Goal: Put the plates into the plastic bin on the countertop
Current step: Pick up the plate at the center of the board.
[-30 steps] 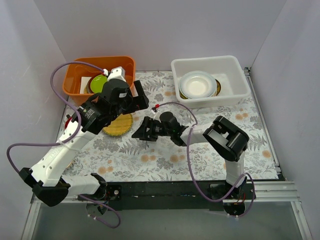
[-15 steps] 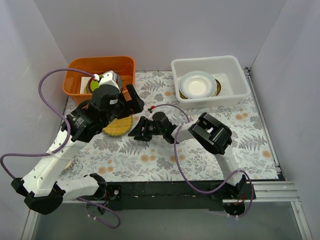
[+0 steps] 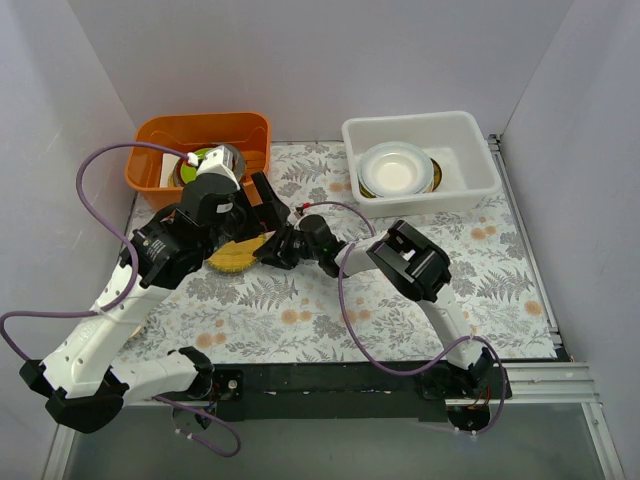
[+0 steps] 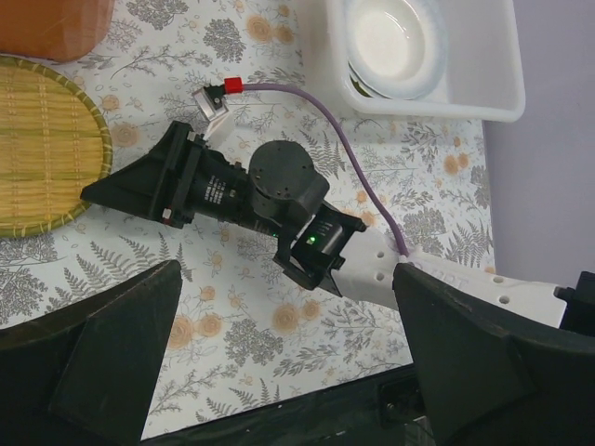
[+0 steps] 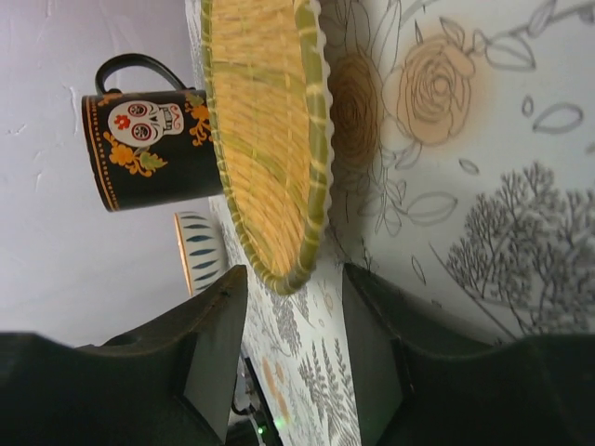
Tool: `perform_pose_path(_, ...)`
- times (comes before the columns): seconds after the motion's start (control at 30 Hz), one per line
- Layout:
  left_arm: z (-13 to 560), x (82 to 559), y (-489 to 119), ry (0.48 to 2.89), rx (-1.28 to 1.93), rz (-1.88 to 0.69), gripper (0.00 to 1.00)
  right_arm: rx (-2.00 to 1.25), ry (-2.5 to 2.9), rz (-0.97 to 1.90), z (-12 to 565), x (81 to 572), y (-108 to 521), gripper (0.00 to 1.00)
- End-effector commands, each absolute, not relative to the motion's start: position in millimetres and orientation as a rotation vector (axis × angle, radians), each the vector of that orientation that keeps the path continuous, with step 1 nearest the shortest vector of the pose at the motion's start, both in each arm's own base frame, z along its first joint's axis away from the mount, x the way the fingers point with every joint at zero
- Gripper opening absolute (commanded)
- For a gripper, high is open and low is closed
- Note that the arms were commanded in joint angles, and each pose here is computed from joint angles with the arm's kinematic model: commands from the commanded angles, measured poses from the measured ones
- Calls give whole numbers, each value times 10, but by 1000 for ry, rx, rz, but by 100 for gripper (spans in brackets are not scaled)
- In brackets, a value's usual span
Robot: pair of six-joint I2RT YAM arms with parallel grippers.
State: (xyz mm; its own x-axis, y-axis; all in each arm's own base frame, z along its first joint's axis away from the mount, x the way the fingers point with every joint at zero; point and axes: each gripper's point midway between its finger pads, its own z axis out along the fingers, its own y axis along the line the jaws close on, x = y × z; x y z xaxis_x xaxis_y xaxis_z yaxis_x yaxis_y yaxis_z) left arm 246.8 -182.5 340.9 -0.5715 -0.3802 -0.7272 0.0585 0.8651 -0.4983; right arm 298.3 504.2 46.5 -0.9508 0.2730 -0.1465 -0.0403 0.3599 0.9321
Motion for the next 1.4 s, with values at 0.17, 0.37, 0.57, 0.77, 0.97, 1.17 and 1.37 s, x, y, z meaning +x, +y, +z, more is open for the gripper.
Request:
perform_pose_path(0.17, 3474, 2381, -1814, 2088, -228, -643, 98, 299, 2327, 1572, 402, 3295, 5134, 47)
perform_pose_path(0.37, 3423, 2359, -1825, 2100, -235, -656, 98, 326, 2334, 1553, 335, 3343, 5107, 36)
perform_pose_path(0.57, 3420, 2309, -1784, 2096, -251, -665, 98, 351, 2335, 1580, 295, 3364, 5167, 20)
perform_pose_path(0.77, 3334, 2281, -1758, 2117, -259, -652, 98, 317, 2319, 1593, 365, 3350, 5161, 1)
perform_pose_path(0.97, 3263, 2249, -1751, 2129, -272, -660, 98, 275, 2311, 1578, 446, 3271, 5025, 1)
perform_pose_path(1.17, 3192, 2196, -1713, 2133, -295, -669, 98, 245, 2286, 1600, 545, 3162, 4835, 1)
perform_pose_path(1.37, 3051, 2173, -1687, 2172, -323, -642, 98, 108, 2256, 1521, 797, 3097, 4700, 1)
